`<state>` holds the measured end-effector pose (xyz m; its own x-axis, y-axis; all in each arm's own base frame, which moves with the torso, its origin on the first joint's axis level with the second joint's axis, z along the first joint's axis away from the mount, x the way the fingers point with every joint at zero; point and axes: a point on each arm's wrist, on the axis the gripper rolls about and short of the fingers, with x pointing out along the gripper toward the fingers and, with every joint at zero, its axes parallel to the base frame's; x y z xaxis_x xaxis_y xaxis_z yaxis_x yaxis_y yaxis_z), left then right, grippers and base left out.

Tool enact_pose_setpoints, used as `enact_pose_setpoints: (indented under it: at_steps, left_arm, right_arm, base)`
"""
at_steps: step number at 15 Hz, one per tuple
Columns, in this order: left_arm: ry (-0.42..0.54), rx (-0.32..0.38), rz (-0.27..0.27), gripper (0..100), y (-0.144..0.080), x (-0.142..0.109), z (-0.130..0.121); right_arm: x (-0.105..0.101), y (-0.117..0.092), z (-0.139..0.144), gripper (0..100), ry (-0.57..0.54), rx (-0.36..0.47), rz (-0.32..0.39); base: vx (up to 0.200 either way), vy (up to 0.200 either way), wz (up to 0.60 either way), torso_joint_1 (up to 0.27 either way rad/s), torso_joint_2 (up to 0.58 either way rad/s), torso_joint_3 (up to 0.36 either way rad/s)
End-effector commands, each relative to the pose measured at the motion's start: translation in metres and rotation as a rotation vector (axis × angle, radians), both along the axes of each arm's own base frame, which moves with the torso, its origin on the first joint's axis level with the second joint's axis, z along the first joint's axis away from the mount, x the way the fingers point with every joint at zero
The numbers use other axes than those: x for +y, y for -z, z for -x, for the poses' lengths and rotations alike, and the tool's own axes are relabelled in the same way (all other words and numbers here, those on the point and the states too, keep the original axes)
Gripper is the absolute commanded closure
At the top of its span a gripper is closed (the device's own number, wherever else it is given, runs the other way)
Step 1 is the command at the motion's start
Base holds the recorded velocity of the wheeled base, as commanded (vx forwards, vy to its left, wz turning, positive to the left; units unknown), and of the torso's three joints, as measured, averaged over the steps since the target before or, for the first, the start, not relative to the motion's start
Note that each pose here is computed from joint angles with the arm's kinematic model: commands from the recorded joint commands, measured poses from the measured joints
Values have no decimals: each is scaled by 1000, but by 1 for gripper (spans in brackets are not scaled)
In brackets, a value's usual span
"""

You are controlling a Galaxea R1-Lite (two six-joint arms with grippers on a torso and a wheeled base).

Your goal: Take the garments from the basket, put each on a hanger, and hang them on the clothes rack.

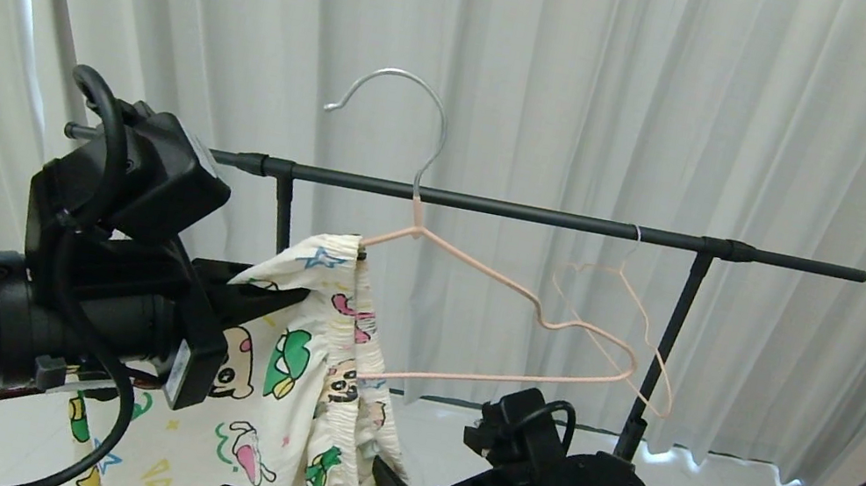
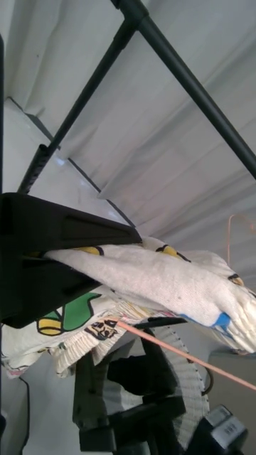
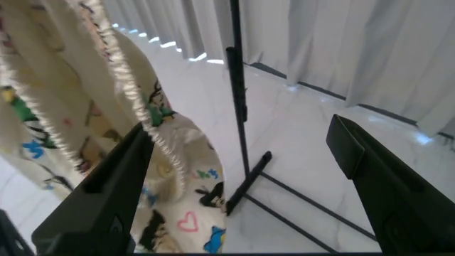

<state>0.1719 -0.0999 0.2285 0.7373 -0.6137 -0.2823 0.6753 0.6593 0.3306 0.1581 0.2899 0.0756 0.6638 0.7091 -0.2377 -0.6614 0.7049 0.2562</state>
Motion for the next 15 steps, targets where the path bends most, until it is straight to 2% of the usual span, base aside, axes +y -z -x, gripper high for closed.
enact_pose_setpoints:
  at_steps: [1,3,6,8,11,15]
  left_arm:
    - [-2,2,-1,100,0,0,-1]
    - [-66,18,7,100,2,8,-5]
    - [-145,36,-10,100,10,18,-5]
    - [-165,32,-7,100,11,23,-5]
    - [-201,9,2,100,24,30,-5]
    - [-225,-20,7,100,33,34,0]
  right_arm:
    - [1,10,1,0,3,-3,44]
    - [-8,18,-8,0,71,-20,105]
    - [-31,26,-25,0,142,-46,193]
    - [-44,24,-41,0,200,-71,193]
    - [-73,24,-65,0,301,-104,231]
    - [-98,19,-78,0,374,-131,230]
  base:
    - [0,0,0,0,0,0]
    - [0,0,0,0,0,0]
    - [0,0,0,0,0,0]
    - [0,0,0,0,0,0]
    - [0,0,0,0,0,0]
    - [0,0,0,0,0,0]
